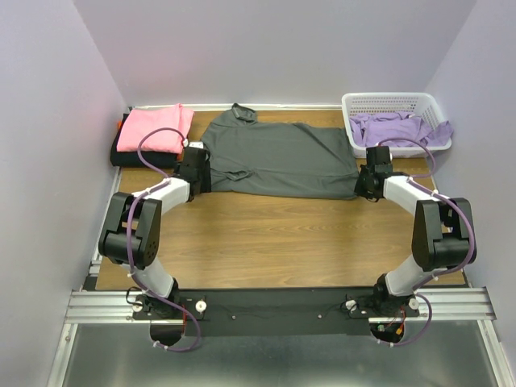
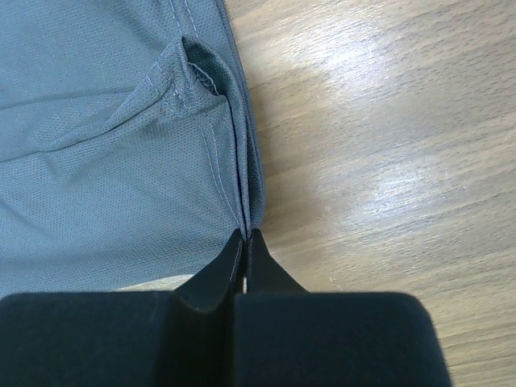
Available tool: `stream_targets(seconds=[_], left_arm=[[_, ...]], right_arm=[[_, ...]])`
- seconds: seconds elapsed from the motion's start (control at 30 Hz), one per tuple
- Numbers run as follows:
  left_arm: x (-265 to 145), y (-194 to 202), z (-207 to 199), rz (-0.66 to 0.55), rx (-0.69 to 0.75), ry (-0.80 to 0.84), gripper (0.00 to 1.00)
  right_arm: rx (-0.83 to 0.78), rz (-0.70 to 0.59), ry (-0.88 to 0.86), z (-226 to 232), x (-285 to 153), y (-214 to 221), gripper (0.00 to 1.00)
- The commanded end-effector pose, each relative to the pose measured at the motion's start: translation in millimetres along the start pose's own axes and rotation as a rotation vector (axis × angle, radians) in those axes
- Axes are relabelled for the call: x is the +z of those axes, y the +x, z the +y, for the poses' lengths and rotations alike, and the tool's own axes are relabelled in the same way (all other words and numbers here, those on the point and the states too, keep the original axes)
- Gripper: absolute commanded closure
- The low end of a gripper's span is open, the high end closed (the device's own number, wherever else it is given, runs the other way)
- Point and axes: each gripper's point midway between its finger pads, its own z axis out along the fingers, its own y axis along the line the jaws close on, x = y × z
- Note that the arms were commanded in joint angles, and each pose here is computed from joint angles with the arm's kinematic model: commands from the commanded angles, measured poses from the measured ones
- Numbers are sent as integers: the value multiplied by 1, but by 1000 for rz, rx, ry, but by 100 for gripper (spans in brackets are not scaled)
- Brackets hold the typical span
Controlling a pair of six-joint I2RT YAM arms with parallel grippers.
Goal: Fold and stack the t-shirts
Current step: Fold the tshirt
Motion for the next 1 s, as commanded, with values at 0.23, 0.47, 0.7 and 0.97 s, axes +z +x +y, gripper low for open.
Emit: stream_targets(seconds=[0.23, 0.47, 0.7, 0.97], left_arm=[[5, 11, -7, 59, 52, 11, 48], [7, 13, -9, 69, 62, 18, 81], [5, 5, -4, 45, 61, -7, 100], [-1, -20, 7, -3, 68, -71, 100]], right_arm=[[16, -14, 10, -3, -5, -6, 97], [16, -19, 15, -4, -6, -7, 97], [16, -25, 31, -7, -6, -8, 97], [16, -28, 79, -16, -4, -6, 98]])
